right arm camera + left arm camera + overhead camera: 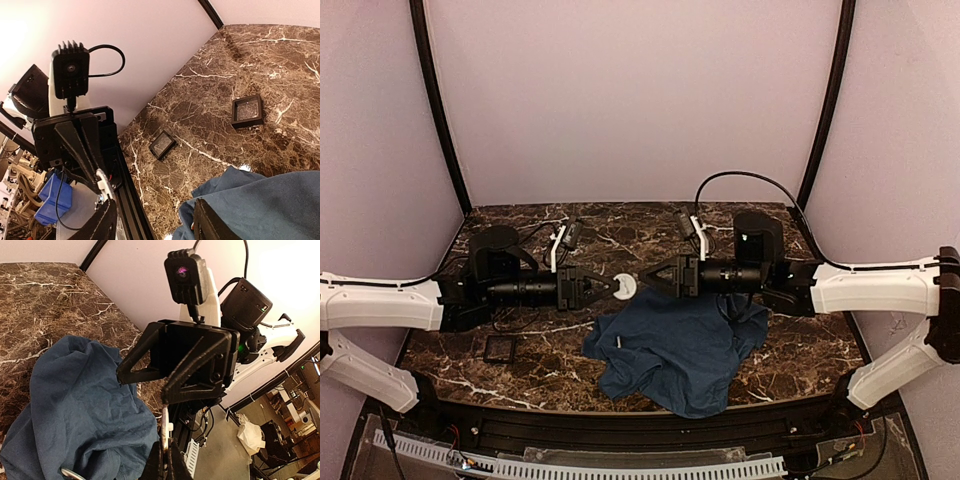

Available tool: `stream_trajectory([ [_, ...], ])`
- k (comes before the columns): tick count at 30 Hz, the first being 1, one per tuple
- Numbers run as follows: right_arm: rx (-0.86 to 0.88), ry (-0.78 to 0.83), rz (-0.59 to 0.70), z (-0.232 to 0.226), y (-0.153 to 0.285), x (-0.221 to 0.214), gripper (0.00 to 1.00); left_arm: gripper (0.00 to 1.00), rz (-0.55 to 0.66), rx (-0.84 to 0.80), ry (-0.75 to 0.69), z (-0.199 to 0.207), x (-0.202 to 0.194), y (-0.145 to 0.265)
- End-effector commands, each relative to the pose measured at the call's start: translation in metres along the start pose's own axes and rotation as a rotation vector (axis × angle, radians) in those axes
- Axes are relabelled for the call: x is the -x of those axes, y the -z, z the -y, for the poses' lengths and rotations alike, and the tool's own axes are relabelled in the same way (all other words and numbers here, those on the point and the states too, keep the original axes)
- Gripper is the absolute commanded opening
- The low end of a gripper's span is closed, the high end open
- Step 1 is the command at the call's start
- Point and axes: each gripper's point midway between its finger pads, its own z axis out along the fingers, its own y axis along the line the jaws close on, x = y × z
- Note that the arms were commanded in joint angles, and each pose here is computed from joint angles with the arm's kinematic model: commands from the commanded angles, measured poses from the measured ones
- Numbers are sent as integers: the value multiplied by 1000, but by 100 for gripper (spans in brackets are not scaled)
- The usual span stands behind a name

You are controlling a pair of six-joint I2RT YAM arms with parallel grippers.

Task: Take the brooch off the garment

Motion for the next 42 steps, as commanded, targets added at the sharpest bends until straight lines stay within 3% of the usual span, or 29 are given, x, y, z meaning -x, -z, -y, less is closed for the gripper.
stream_trajectory([
  [1,4,49,32,-8,10,9,55,1,-9,6,4,2,2,-1],
  [9,-138,76,73,11,25,17,63,1,-11,261,57,-59,2,20],
  [18,-436,66,107,67,63,34,68,1,-159,867,6,-174,-3,87],
  [22,-485,51,115,78,79,35,69,1,-202,1004,-53,-201,9,94],
  [28,-507,27,126,86,90,30,70,1,-325,1132,-120,-236,13,88],
  [42,-498,3,138,89,99,18,71,1,-448,1236,-211,-276,22,68],
])
